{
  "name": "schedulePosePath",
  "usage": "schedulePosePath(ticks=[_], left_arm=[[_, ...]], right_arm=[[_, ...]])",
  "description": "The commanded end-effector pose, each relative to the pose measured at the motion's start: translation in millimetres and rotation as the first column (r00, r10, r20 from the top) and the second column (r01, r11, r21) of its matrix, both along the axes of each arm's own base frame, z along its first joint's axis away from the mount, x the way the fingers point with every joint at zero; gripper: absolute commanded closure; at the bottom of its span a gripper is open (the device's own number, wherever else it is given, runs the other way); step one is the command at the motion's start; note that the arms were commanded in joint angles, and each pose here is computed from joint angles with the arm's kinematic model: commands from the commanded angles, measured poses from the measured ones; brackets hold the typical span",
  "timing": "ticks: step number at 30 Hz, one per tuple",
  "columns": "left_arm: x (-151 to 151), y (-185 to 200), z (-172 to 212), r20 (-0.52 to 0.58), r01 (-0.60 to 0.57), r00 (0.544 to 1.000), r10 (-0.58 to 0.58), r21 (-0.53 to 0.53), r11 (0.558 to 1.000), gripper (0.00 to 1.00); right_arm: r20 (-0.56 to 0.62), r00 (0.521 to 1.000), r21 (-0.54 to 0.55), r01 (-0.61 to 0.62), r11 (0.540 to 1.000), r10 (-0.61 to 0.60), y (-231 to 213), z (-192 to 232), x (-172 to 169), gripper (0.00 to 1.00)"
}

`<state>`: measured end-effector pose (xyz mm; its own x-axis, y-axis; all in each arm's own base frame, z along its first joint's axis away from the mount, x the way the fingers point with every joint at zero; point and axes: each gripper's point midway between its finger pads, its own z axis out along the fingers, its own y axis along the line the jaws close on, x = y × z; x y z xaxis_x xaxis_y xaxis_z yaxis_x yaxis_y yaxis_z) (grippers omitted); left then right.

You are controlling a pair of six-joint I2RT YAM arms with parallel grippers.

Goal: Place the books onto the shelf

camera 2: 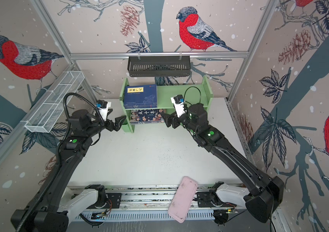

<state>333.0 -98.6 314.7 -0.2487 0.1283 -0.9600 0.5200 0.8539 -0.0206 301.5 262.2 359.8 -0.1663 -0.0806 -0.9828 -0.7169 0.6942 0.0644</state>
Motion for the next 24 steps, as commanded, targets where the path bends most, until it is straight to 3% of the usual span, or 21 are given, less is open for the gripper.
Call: schedulePosePath(ticks=[1, 5, 9, 14, 19, 24], left_arm=[[-8.9, 19.1, -31.3, -0.092, -0.11, 0.989, 0.112, 0.03, 0.993, 0.02], [-12.6, 40.3, -55.8, -0.101, -0.211, 0.971, 0.215, 0.046, 0.976, 0.02], [-8.0, 59.6, -85.1, -0.083, -0.309, 0.946, 0.314, 0.065, 0.949, 0.02], [3.2, 86.6, -120.3, -0.131, -0.415, 0.9, 0.416, 0.033, 0.909, 0.02], [5.4, 111.2, -141.6, -0.14, -0.479, 0.872, 0.469, -0.055, 0.876, 0.02], [3.9, 127.2, -152.2, -0.111, -0.514, 0.857, 0.502, -0.133, 0.848, 0.02]], right_arm=[[-0.041, 0.999, 0.043, 0.025, 0.999, -0.023, -6.9, -20.2, -8.5, 0.0], [-0.058, 0.997, 0.002, 0.058, 0.998, -0.058, -18.5, -72.0, -15.1, 0.0], [0.0, 0.991, -0.06, 0.134, 0.989, -0.134, -35.5, -108.1, -11.4, 0.0], [0.093, 0.941, -0.165, 0.338, 0.927, -0.327, -70.1, -138.1, 9.4, 0.0], [0.104, 0.87, -0.163, 0.492, 0.855, -0.481, -112.9, -156.4, 28.4, 0.0], [0.088, 0.813, -0.093, 0.581, 0.808, -0.575, -156.8, -158.5, 33.6, 0.0]])
